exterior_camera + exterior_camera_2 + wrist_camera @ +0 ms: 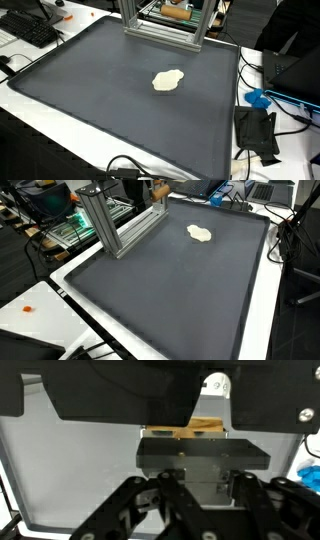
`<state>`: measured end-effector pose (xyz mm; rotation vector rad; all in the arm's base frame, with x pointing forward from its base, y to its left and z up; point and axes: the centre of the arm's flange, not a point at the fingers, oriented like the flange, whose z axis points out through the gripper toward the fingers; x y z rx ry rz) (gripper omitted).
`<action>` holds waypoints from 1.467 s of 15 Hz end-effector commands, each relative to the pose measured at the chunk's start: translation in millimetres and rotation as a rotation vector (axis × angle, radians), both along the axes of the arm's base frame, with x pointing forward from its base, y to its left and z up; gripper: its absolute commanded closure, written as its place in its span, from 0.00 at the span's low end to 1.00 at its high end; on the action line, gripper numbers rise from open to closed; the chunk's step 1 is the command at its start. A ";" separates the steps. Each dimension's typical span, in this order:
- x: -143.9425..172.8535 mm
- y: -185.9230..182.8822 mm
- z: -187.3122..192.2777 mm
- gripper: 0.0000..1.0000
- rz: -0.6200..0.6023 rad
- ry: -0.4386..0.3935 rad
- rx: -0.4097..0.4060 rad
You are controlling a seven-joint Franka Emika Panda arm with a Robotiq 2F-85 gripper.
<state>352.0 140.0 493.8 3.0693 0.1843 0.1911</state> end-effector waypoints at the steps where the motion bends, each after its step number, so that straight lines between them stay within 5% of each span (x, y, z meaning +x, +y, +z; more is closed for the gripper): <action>1: -31.1 4.4 4.0 0.78 -0.008 0.004 0.028; 22: -61.4 0.5 -19.3 0.78 -0.036 0.074 0.056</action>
